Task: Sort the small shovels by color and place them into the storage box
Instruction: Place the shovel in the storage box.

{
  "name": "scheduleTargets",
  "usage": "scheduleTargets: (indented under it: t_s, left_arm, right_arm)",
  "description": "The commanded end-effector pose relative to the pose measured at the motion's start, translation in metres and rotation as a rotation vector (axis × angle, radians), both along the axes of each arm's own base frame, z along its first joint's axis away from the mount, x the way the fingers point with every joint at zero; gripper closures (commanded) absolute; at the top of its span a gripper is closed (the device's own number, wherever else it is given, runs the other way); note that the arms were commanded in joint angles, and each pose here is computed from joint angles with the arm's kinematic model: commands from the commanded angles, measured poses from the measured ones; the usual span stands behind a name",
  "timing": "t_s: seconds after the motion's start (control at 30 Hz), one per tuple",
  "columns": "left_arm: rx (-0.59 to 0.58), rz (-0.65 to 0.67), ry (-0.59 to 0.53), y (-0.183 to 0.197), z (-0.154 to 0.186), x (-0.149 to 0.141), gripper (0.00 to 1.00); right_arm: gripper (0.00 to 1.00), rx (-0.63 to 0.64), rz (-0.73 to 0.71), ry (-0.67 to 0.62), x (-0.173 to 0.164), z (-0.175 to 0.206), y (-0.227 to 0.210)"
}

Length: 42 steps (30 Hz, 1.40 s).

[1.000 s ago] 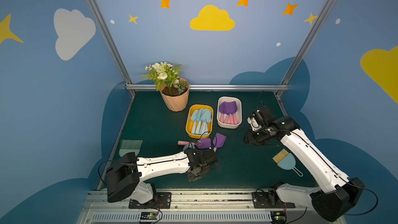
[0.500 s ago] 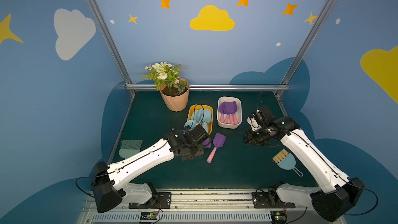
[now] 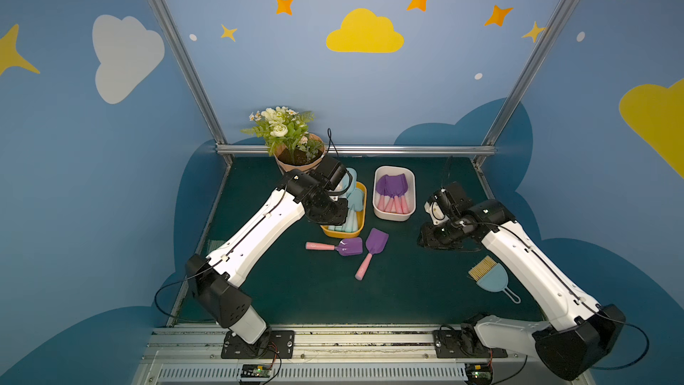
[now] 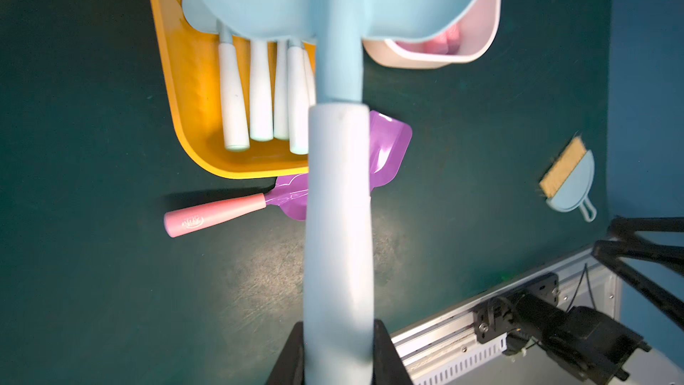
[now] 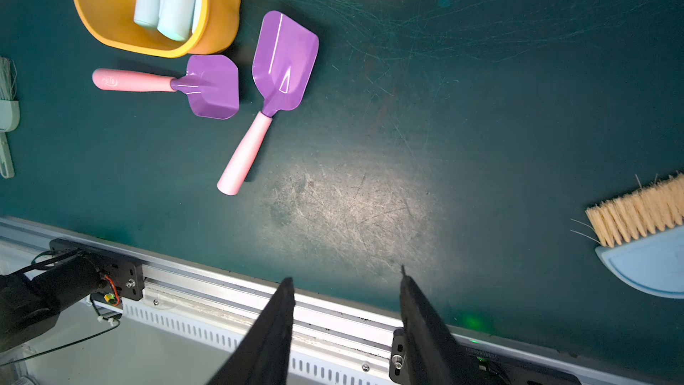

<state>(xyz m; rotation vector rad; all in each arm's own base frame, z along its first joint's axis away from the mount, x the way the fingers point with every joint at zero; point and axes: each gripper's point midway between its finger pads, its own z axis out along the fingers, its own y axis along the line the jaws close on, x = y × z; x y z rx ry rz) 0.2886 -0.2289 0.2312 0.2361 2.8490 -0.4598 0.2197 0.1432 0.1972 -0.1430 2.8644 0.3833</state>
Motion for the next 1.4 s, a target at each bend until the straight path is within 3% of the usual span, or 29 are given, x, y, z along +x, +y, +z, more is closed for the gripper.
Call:
scheduleTargets:
  t_s: [0.0,0.27,0.6,1.37]
  left_arm:
    - [0.031,-0.107,0.06,0.001,-0.011,-0.001,0.97]
    - [0.14,-0.101,0.167,0.013,-0.051,0.024,0.97]
    - [0.182,-0.07,0.223,0.024,-0.081,0.045,0.97]
    - [0.198,-0.052,0.236,0.025,-0.112,0.081,0.97]
  right_arm:
    - [0.53,0.001,-0.005,-0.005,0.0,0.004,0.0]
    - [0.53,-0.003,-0.007,0.007,-0.001,0.0,0.0]
    - [0.53,-0.007,-0.009,0.02,0.0,-0.003,0.0]
    - [0.53,-0.02,0.008,0.021,0.003,-0.003,0.001]
